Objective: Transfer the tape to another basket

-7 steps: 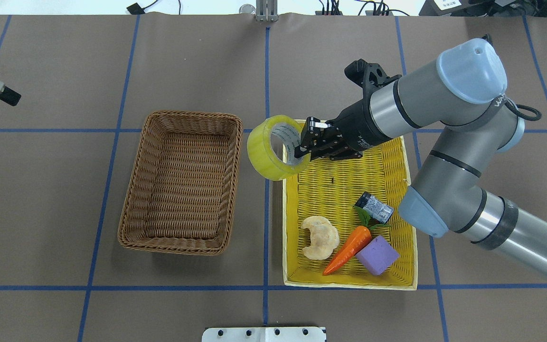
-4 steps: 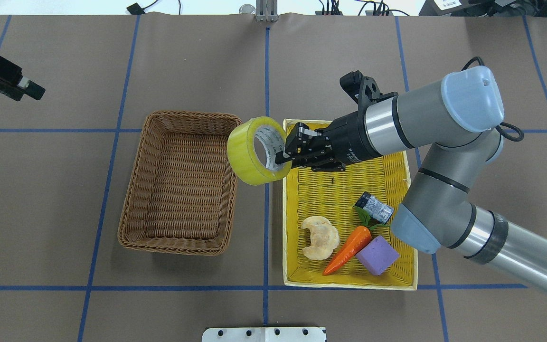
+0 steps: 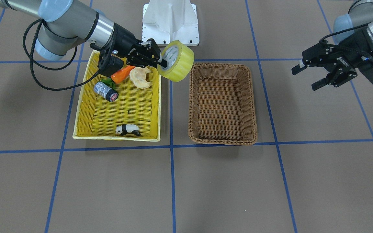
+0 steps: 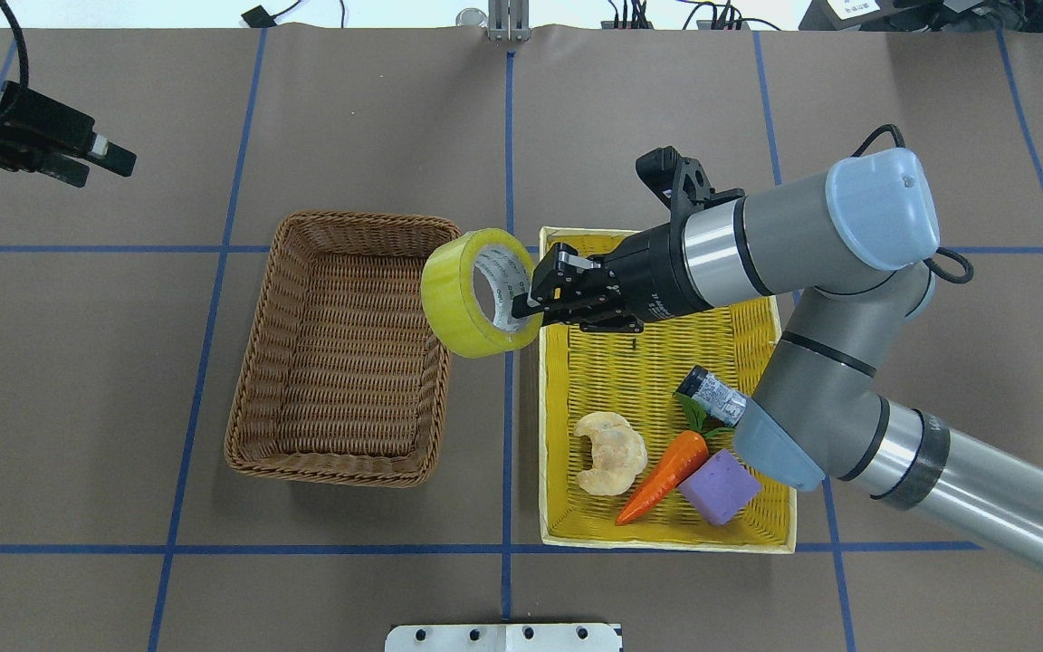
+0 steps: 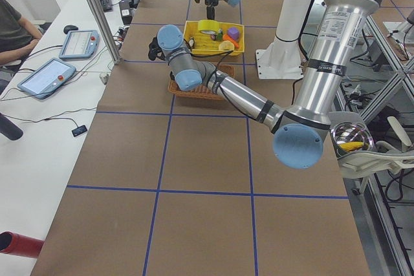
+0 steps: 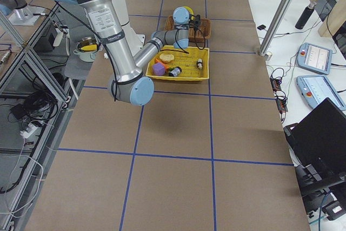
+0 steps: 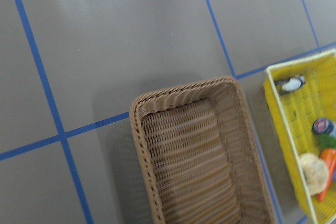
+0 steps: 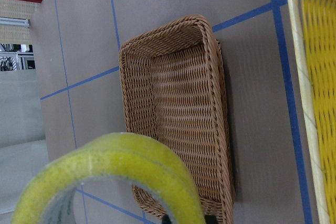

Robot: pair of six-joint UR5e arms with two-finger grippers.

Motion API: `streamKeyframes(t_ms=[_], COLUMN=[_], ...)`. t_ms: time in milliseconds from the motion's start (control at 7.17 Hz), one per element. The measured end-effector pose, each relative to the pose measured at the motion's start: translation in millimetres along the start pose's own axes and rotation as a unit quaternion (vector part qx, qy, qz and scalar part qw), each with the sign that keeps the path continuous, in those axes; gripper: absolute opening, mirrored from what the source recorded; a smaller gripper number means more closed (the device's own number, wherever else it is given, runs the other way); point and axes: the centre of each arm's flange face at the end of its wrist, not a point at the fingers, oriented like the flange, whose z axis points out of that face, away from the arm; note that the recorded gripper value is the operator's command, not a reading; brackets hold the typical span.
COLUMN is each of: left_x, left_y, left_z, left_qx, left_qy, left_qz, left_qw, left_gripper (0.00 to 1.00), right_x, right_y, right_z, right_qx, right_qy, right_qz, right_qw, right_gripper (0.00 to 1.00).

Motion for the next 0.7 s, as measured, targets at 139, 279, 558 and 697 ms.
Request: streamKeyframes(t_ms=[139,279,558,697], left_x=[4.2,11.4,34.2,46.2], left_y=[6.8,14.2,32.9,44.8], left_z=[17.0,27.6,53.1,67.7], left_qx=[-0.006,-0.007,0.022,0.029], left_qy=[0.021,0.041,0.093,0.135], left_qz=[-0.027,-0.05,-0.11,-0.152], left_qw=[0.9994,0.9979,0.9894,0.9787], left_gripper=[0.98,0.98,0.98,0.98], right_x=[-2.3,-3.8,-5.8,-6.9], right_y=[4.1,12.4,34.3,42.7], right_z=[2.5,8.2,22.5,25.5], right_qx=[0.0,0.001,0.006,0.002], right_qy=[-0.007,-0.021,-0.053,-0.069], right_qz=[-0.001,0.002,0.015,0.026], right_qw=[1.0,0.9998,0.9984,0.9973], right_gripper=[0.0,0.0,0.0,0.0])
